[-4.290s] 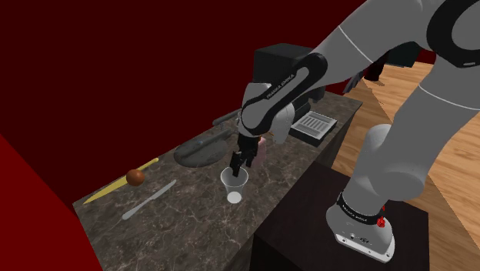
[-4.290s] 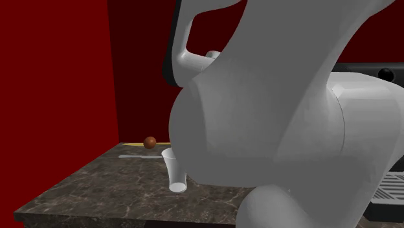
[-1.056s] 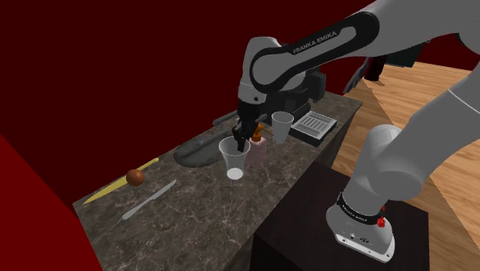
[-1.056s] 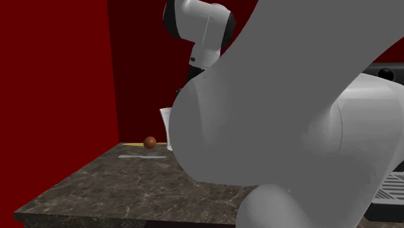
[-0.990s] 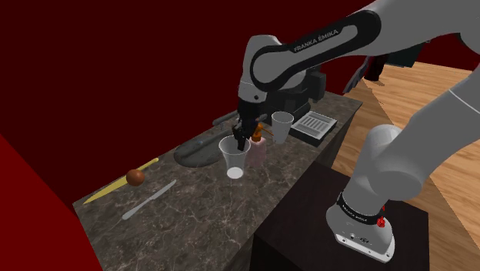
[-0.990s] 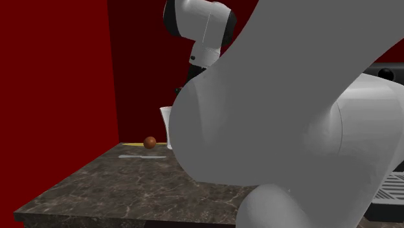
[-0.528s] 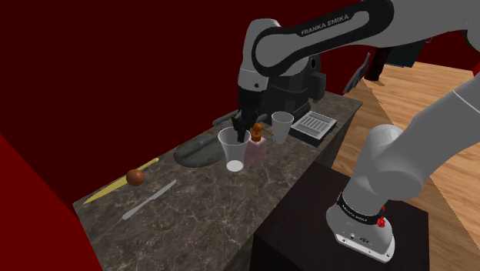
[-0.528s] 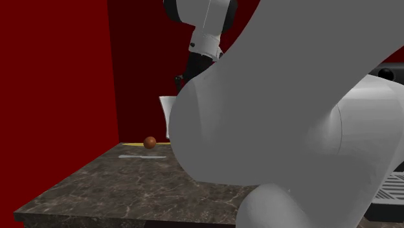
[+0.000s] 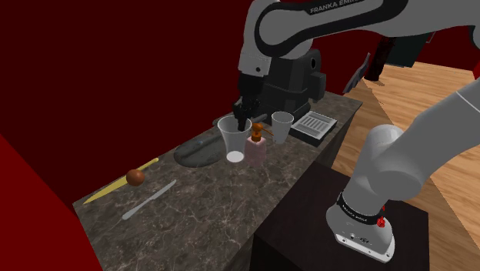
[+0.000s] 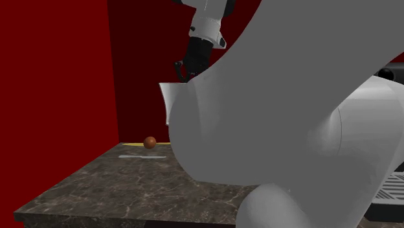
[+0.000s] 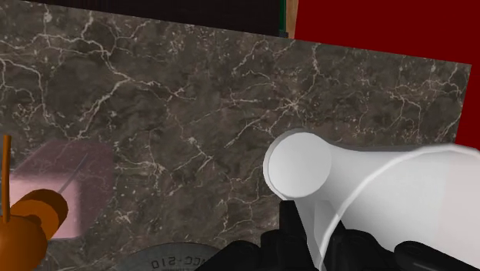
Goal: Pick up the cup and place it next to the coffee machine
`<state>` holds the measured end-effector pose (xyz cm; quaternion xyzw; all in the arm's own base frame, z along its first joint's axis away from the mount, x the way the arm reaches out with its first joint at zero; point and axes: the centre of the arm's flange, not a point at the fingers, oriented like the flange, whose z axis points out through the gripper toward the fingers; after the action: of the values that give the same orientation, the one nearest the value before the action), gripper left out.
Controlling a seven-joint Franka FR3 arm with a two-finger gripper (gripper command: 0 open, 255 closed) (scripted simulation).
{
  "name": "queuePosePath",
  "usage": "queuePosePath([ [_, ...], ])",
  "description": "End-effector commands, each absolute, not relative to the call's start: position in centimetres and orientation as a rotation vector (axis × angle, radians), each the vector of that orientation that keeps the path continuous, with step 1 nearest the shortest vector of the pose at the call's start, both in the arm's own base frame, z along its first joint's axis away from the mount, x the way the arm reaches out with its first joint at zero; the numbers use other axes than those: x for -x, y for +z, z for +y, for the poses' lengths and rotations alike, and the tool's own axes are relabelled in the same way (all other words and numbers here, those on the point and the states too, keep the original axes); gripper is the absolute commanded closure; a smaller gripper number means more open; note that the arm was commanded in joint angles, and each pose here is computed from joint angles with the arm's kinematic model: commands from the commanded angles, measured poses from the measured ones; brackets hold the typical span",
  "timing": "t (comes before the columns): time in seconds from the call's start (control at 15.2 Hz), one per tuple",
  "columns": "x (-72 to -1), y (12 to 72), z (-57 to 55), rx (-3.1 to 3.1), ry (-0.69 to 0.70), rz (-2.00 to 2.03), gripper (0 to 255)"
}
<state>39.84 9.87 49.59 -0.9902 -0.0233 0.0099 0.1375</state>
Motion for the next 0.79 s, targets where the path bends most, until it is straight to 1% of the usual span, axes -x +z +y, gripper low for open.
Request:
queuePosePath([
  [0.0,-39.9,50.6,9.9,2.865,0.029,-0.067,255],
  [0.73,-39.9,56.4,9.9,2.865,0.029,-0.067,255],
])
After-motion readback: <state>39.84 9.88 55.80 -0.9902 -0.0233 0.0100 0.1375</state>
